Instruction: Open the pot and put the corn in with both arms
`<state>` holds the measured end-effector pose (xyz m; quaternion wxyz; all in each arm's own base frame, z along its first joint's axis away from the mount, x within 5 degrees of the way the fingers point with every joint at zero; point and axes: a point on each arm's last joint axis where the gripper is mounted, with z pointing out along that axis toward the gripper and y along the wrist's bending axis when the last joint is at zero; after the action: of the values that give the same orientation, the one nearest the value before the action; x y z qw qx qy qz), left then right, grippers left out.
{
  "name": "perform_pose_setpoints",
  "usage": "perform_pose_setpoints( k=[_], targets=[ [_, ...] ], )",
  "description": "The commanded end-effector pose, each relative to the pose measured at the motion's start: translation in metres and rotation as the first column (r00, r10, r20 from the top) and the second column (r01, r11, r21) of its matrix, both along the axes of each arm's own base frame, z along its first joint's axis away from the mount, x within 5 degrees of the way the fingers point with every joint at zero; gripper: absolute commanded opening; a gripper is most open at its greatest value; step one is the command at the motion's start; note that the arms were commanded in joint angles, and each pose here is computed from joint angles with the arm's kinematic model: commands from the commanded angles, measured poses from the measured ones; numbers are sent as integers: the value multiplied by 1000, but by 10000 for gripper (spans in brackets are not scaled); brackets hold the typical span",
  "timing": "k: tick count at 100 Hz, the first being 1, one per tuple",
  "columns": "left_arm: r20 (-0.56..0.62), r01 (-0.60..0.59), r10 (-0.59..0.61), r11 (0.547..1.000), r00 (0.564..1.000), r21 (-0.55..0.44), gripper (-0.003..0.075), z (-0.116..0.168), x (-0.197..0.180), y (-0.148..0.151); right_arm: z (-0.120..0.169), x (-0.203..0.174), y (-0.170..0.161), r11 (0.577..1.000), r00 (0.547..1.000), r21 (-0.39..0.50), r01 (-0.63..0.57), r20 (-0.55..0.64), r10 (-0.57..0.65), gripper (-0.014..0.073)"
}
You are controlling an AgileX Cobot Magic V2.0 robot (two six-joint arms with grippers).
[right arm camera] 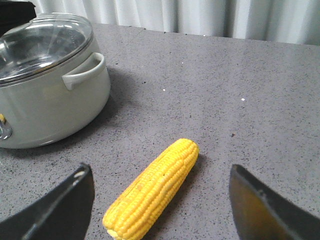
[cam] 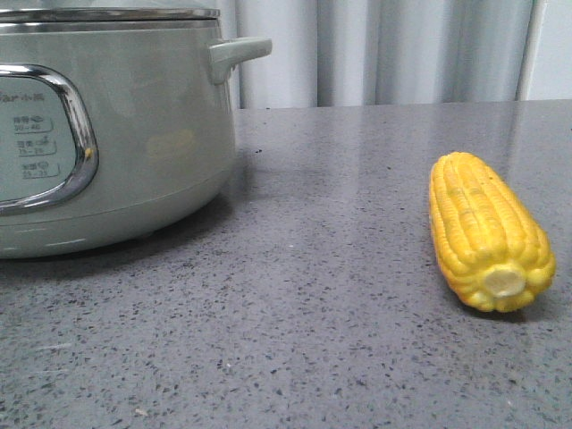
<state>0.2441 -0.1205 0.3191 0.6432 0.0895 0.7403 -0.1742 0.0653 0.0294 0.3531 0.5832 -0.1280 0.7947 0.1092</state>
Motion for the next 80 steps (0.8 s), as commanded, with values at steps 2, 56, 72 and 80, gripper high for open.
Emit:
perform_pose_setpoints(
  k=[2,56,72,80],
  targets=[
    [103,-27,33,998,994,-62,542,20,-1,3,14,2,-1,1000,998,17,15,67,-16,468],
    [128,-31,28,999,991,18,542,16,2,2,12,1,0,1000,999,11,1,40,-1,468],
    [123,-31,28,999,992,22,542,14,3,1,12,2,0,1000,999,12,3,44,-4,468],
    [123,-31,28,999,992,22,542,14,3,1,12,2,0,1000,999,12,3,44,-4,468]
  ],
)
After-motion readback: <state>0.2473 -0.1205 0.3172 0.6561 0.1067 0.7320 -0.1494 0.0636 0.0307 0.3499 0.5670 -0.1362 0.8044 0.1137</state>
